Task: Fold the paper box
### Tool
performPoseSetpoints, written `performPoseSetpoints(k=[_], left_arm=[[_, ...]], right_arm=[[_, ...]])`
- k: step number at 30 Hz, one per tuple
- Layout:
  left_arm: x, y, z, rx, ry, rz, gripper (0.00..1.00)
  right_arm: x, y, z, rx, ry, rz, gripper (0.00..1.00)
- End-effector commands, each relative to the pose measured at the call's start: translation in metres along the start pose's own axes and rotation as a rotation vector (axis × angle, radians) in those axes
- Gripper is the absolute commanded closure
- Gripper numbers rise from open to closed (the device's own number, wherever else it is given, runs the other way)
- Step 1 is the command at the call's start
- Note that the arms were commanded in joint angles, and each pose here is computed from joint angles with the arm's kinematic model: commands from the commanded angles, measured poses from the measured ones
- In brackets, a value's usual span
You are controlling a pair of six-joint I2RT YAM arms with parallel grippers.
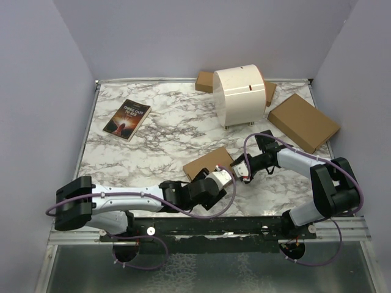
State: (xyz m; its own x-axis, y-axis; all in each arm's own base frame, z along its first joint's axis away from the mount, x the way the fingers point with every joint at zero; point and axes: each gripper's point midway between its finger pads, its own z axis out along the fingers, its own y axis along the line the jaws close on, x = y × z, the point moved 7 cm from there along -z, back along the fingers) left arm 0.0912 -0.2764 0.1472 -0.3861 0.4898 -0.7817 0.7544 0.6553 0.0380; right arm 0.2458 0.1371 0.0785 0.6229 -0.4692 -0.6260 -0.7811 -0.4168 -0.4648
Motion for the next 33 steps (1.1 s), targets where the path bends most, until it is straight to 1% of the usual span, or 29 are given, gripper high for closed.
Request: performPoseSetpoints(k=[1,5,7,9,13,14,17,21,26,33], left_arm=[[0.023,0.016,0.001,0.015,0.099,0.326,0.34],[0.027,0.021,-0.002,0.080,-0.025,0.459,0.34],[0.027,0.023,-0.002,0.099,-0.089,0.510,0.33],[0.027,0.021,0.001,0.113,-0.130,0.528,0.31],[0.029,0.014,0.013,0.131,-0.080,0.541,0.30],[0.030,0.012,0.017,0.136,-0.068,0.538,0.24],[0.033,0.008,0.026,0.121,-0.024,0.541,0.19],[0.034,0.011,0.032,0.057,0.004,0.555,0.17],[0.036,0.021,0.032,-0.030,0.041,0.583,0.18],[0.049,0.026,0.032,-0.054,0.117,0.600,0.28]], right_arm=[[0.002,0.018,0.005,-0.072,0.000,0.084,0.48],[0.003,0.018,0.006,-0.076,-0.003,0.090,0.48],[0.004,0.019,0.006,-0.078,0.000,0.091,0.48],[0.003,0.019,0.006,-0.078,-0.003,0.094,0.48],[0.003,0.019,0.006,-0.078,-0.001,0.096,0.48],[0.004,0.019,0.007,-0.080,0.000,0.098,0.48],[0.004,0.018,0.007,-0.079,-0.002,0.097,0.48],[0.003,0.019,0.006,-0.081,-0.002,0.100,0.48],[0.003,0.019,0.006,-0.079,-0.004,0.099,0.48],[0.004,0.019,0.007,-0.082,-0.004,0.100,0.48]])
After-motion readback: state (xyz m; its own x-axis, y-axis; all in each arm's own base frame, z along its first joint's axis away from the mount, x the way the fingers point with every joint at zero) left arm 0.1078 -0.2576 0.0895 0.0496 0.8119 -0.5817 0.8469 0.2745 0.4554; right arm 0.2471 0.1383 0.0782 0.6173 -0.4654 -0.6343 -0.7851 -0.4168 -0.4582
